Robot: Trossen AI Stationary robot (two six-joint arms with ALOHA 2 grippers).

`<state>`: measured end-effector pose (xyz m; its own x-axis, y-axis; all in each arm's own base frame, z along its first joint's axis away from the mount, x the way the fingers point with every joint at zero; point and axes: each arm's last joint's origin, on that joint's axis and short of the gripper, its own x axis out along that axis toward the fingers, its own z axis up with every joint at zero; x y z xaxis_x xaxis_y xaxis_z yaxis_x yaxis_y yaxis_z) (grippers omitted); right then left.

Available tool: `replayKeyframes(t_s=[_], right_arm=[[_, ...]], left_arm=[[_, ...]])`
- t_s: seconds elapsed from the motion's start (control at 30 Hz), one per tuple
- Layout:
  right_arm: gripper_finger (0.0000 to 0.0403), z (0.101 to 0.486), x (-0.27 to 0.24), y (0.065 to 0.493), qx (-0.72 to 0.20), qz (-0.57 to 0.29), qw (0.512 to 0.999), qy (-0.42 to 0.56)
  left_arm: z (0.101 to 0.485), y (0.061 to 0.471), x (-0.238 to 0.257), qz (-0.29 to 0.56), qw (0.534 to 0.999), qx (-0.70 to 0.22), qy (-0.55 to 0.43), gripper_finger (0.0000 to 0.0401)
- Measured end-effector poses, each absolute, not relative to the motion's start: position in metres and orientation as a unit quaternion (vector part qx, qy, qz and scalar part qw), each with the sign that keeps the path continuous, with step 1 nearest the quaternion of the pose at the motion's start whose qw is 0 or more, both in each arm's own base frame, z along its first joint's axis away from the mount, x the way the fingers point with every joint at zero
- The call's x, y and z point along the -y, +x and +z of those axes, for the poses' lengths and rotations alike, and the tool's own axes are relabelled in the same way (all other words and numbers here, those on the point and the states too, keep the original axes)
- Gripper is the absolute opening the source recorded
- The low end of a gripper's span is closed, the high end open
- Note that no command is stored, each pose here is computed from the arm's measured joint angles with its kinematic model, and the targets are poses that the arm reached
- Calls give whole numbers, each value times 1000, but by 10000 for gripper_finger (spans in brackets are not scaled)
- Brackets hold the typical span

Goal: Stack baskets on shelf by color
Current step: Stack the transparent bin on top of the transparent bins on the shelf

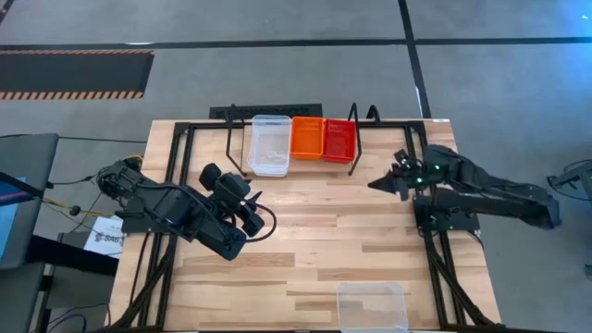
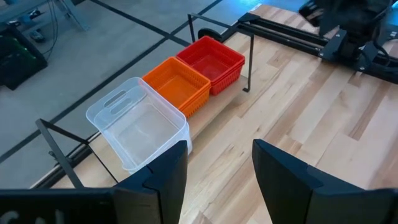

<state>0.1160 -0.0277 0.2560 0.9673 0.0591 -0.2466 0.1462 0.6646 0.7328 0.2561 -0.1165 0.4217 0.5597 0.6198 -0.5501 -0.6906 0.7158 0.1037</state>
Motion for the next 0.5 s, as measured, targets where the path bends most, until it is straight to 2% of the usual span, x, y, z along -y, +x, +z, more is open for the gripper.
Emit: replayKeyframes(t_s=[0.23, 0.5], right_arm=[[0, 278, 0, 120, -173, -27, 910, 375], [0, 280, -35, 145, -286, -31, 906, 310]], left_arm=[[420, 259, 118, 375, 880, -286, -60, 169], [420, 258, 118, 376, 880, -284, -64, 169]])
